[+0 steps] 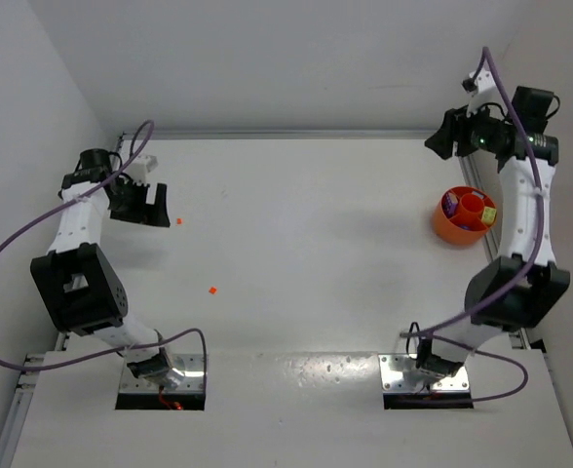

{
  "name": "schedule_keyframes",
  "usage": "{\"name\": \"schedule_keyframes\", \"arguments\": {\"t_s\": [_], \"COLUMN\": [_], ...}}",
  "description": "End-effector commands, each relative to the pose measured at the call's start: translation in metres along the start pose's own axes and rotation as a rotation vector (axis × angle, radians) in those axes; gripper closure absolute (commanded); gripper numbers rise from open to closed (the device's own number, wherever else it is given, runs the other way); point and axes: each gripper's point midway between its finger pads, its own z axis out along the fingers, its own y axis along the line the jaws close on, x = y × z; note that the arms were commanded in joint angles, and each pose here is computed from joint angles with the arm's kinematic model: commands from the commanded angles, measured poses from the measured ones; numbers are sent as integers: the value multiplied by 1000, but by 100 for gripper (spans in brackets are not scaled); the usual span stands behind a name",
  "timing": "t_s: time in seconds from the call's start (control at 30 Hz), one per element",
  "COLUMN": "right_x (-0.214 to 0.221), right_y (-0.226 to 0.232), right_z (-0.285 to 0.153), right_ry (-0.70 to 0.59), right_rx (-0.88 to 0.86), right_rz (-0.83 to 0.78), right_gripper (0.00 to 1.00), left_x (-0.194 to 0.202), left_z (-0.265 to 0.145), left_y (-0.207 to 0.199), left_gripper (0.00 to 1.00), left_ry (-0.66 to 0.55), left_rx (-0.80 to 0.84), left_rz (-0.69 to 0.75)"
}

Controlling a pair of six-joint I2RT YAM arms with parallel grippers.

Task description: Sort the legos into containers by color

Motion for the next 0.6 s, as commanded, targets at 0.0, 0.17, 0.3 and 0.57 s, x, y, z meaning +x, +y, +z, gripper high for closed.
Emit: {"name": "schedule_keyframes", "arguments": {"t_s": [0.0, 0.17, 0.3, 0.57], "right_x": [47, 83, 100, 143], "right_y": [21, 22, 27, 33], "right_z": [23, 43, 48, 45], "right_ry": [167, 250, 254, 312], "right_rx": [-183, -148, -96, -20], "right_rz": [206, 310, 329, 397], "right_gripper": [43, 50, 51, 53], "left_x": [26, 22, 10, -15], "left_z": [2, 29, 58, 95], "left_y": [13, 36, 22, 14], "left_gripper": [2, 17, 28, 29], "left_ry": [86, 144, 146, 120], "left_rx": [-16, -136, -195, -506], "left_rz": [103, 8, -78, -147]}}
